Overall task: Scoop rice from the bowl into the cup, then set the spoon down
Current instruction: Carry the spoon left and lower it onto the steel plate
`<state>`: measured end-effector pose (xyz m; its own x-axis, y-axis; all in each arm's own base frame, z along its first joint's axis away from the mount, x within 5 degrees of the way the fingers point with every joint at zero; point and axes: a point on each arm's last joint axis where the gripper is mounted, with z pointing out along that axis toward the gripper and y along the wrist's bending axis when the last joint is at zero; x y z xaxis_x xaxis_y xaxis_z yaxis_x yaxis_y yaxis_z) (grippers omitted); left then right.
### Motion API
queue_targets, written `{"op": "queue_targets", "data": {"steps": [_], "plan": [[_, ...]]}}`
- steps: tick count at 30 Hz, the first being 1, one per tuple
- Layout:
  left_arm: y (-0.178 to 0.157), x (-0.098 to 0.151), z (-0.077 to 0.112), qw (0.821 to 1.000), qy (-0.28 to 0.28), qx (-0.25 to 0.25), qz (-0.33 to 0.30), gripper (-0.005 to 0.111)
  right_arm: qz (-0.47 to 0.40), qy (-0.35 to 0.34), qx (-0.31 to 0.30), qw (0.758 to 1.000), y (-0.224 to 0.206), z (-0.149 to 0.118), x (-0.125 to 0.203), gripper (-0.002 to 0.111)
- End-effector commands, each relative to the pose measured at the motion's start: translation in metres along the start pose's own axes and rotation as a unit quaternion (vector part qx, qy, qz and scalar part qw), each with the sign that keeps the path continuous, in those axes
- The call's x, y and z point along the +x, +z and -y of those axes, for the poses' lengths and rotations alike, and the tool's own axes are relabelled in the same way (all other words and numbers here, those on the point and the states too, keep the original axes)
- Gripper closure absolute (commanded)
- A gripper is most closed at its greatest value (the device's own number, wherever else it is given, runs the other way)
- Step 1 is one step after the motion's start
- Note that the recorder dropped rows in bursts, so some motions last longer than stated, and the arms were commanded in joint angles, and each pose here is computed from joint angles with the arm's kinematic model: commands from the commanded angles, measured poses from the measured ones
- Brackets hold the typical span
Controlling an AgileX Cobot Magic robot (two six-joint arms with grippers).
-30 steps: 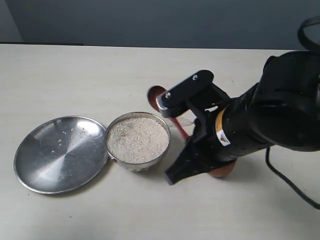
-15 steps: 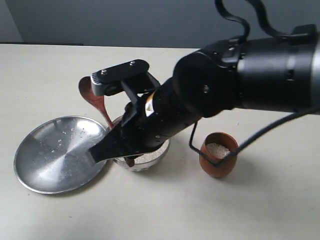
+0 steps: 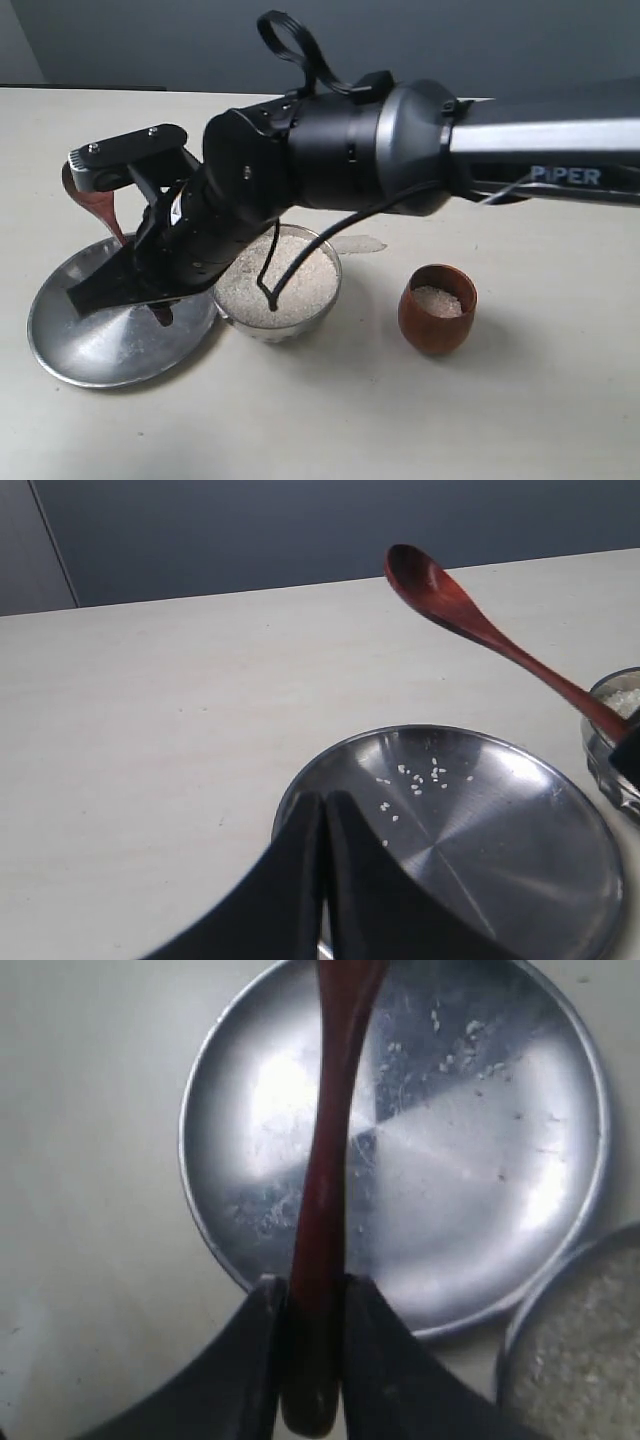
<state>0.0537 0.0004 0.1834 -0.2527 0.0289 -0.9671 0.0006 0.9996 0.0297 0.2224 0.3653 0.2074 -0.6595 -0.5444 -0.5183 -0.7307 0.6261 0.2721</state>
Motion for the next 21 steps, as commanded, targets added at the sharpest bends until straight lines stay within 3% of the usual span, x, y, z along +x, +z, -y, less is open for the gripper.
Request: {"op": "queue_targets", "data": {"steps": [1, 11, 21], "plan": [[0.0, 0.0, 0.0, 1.0, -0.005, 0.0, 0.004, 0.106, 0.008, 0.007, -0.01, 1.0, 0.011, -0.002, -0.009, 0.109], [0.0, 0.0, 0.0, 1.0, -0.005, 0.0, 0.004, 0.106, 0.005, 0.021, -0.014, 1.0, 0.053, 0.001, -0.018, 0.109], [0.0, 0.0, 0.0, 1.0, -0.005, 0.0, 0.004, 0.106, 0.001, 0.025, -0.002, 1.0, 0.109, 0.009, -0.004, 0.109]]}}
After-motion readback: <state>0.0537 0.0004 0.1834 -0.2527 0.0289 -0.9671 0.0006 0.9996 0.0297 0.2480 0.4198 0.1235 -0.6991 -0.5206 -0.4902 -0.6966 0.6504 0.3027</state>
